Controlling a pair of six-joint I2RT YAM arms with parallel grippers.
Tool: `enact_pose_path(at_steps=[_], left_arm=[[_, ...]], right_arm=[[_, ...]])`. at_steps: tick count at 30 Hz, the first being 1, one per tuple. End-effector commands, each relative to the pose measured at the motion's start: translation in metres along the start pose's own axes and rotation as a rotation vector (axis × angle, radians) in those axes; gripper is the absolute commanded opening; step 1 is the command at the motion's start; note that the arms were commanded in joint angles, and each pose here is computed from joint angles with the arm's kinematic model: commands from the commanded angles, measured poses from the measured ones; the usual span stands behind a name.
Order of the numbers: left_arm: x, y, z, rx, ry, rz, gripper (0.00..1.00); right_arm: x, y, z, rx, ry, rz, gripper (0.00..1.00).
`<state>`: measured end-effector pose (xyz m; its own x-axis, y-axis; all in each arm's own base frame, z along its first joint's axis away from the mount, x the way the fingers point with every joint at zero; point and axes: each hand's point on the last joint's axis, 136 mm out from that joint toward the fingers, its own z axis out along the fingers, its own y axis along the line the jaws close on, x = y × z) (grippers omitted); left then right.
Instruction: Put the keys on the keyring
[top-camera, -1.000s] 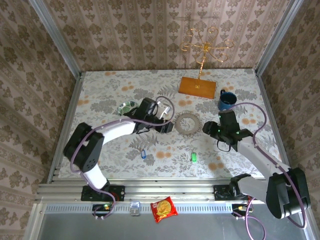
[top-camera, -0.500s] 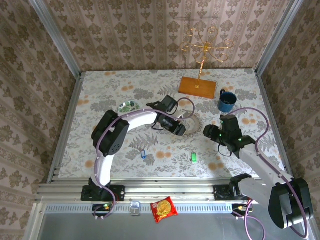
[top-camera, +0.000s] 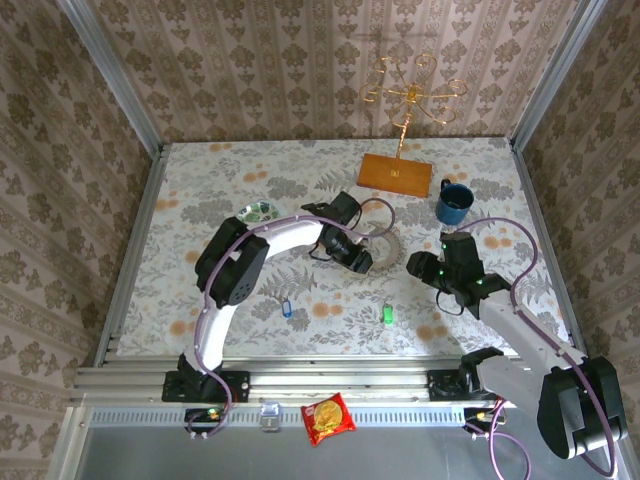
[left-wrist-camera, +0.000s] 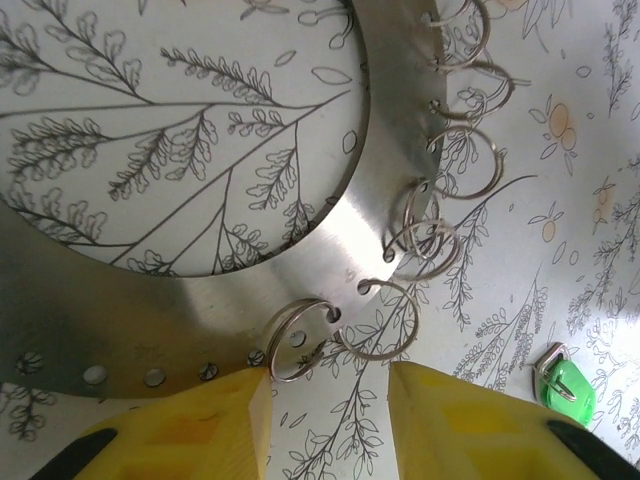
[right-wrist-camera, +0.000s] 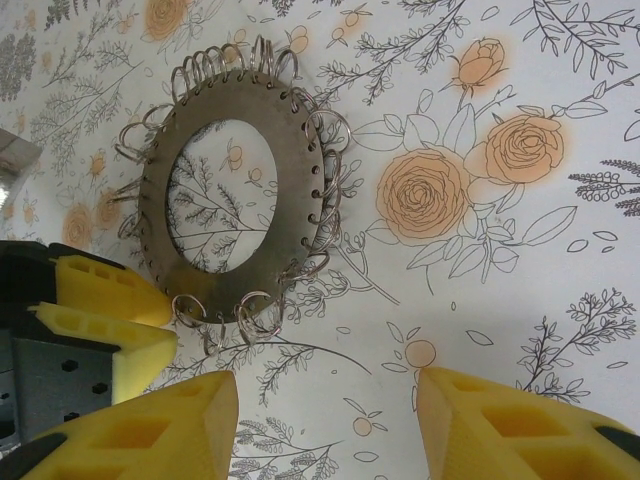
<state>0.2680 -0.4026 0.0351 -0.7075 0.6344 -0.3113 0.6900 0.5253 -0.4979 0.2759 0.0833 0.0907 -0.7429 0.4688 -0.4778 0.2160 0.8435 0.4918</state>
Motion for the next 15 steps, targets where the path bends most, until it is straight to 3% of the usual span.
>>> enact_pose_path(at_steps=[1,15], left_arm=[[0.0029,-0.0040,0.0044,0.007,0.033,0.018,0.34],[-0.0035,-0.0113,0.0123,0.017,0.037,0.028,0.32]], right_arm=[[0.0004,0.0023,-0.0004,-0.024,-0.002,0.007,0.51],[0.0023,0.0011,0.0011,-0.024,0.003,0.007,0.50]])
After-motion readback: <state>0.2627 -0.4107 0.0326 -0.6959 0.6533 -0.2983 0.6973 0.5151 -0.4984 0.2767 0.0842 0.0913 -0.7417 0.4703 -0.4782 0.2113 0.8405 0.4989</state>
